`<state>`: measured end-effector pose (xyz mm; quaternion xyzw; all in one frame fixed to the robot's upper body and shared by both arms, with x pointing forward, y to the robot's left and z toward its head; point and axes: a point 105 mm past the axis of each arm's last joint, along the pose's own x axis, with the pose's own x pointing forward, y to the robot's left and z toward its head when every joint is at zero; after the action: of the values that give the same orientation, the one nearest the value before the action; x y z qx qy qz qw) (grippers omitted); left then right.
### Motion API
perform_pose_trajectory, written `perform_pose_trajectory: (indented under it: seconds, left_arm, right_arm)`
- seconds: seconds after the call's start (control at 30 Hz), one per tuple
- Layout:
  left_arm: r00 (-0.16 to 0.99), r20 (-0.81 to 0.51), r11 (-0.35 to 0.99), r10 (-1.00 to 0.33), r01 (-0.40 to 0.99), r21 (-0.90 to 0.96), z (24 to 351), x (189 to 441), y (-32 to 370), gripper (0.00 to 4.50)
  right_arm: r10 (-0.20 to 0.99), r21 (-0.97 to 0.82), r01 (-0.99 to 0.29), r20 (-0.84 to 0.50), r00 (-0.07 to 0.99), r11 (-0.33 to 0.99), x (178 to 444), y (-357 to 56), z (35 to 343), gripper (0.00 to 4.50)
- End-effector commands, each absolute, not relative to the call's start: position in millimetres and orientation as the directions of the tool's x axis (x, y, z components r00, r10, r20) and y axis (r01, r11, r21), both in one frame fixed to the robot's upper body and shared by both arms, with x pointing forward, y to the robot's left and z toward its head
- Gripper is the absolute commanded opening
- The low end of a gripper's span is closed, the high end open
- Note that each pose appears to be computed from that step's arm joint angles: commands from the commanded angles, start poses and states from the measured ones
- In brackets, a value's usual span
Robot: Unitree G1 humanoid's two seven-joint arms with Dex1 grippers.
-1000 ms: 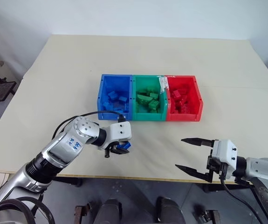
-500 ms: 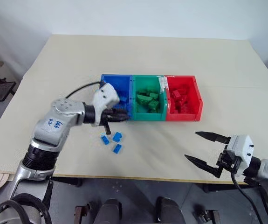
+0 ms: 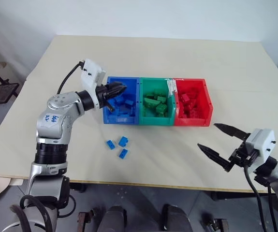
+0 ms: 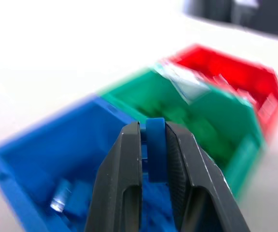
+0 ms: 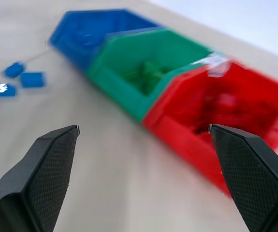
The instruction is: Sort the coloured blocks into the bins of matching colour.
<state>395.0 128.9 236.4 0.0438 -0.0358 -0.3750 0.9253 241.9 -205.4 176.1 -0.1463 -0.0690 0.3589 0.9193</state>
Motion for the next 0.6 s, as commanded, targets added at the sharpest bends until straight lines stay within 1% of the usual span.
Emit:
perform_pose_trajectory:
  seconds: [0.03, 0.07, 0.13, 0.2, 0.33, 0.4, 0.5, 0.6]
  left_arm:
    - [0.71, 0.082, 0.715, -0.699, 0.695, 0.083, 238.7, 401.7, 132.0, 0.36]
    - [0.708, 0.089, 0.713, -0.701, 0.696, 0.08, 238.8, 402.7, 132.9, 0.36]
    - [0.677, 0.084, 0.682, -0.731, 0.726, 0.084, 238.9, 400.1, 131.4, 1.08]
    - [0.622, 0.093, 0.628, -0.778, 0.774, 0.075, 239.0, 391.8, 132.7, 1.56]
    - [0.64, 0.078, 0.643, -0.765, 0.748, 0.163, 233.9, 388.2, 155.7, 2.85]
    - [0.631, 0.061, 0.629, -0.773, 0.751, 0.201, 232.0, 380.1, 171.1, 3.45]
    - [0.605, 0.026, 0.587, -0.796, 0.761, 0.276, 229.3, 358.8, 198.8, 3.45]
    - [0.611, -0.015, 0.579, -0.792, 0.759, 0.298, 224.4, 342.7, 224.2, 3.45]
  right_arm:
    - [0.68, -0.346, -0.623, 0.062, 0.731, 0.702, 240.2, -203.3, 188.9, 4.5]
    - [0.682, -0.35, -0.623, 0.066, 0.728, 0.699, 240.9, -202.7, 190.2, 4.5]
    - [0.687, -0.356, -0.625, 0.072, 0.723, 0.695, 242.4, -201.2, 191.8, 4.5]
    - [0.697, -0.36, -0.633, 0.072, 0.714, 0.685, 244.2, -198.3, 192.7, 4.5]
    - [0.724, -0.375, -0.654, 0.072, 0.686, 0.657, 248.0, -190.7, 196.8, 4.5]
    - [0.737, -0.387, -0.661, 0.078, 0.671, 0.643, 250.7, -187.5, 200.8, 4.5]
    - [0.77, -0.402, -0.692, 0.055, 0.635, 0.599, 252.8, -181.1, 199.4, 4.5]
    - [0.806, -0.418, -0.729, 0.014, 0.592, 0.543, 252.9, -174.3, 194.1, 4.5]
